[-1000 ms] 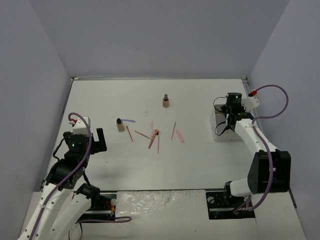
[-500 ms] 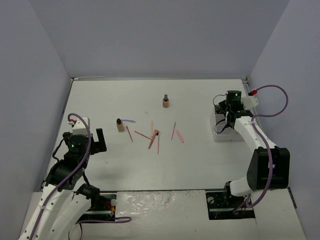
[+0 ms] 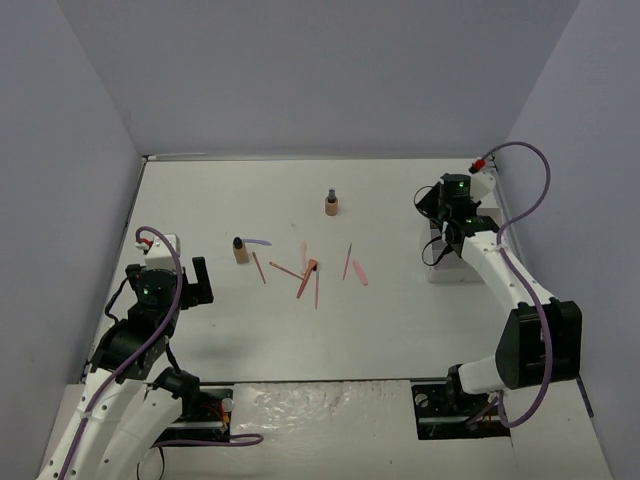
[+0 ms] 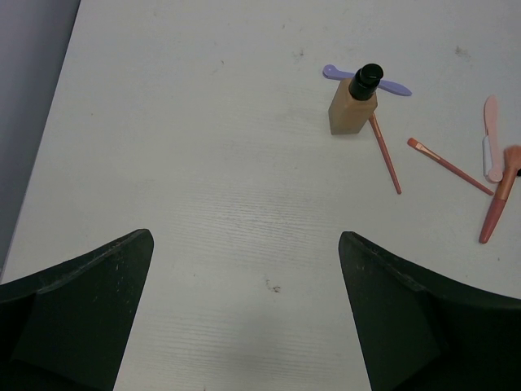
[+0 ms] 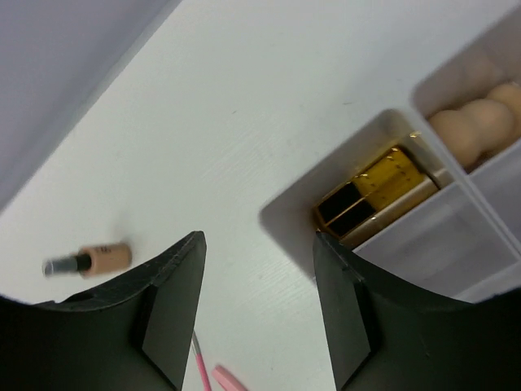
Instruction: Organize the makeup
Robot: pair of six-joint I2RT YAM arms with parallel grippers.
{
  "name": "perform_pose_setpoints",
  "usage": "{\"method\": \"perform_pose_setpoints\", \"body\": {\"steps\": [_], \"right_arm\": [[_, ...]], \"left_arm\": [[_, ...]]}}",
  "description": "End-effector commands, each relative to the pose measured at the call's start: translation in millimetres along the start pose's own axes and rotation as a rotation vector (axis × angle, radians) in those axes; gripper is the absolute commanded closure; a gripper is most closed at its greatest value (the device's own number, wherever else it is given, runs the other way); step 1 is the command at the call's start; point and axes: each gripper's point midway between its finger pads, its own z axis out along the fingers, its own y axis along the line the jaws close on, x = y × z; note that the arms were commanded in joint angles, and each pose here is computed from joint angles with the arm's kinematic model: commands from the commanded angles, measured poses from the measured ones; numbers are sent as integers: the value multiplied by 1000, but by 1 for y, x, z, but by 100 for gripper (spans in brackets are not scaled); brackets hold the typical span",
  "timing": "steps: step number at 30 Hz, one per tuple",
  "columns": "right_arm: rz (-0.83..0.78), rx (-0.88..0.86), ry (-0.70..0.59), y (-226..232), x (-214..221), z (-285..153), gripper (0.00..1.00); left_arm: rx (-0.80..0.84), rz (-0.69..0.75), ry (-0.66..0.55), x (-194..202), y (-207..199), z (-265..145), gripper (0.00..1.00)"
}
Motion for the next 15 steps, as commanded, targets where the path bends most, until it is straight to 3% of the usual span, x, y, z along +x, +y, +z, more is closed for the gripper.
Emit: {"method": "perform_pose_setpoints", "body": {"steps": [1,7,15], "right_arm": [[-340,-230,-22,68,5,-46,47],[-643,-339,175,83,102,-61,47],[-839,-320,372,64,192,-48,48]], "left_arm": [[-2,-39,-71,-25,-1,0,3],[3,-35,-67,-24,-3,1,3],[9,-34,-64,-23,-4,1,3]]}}
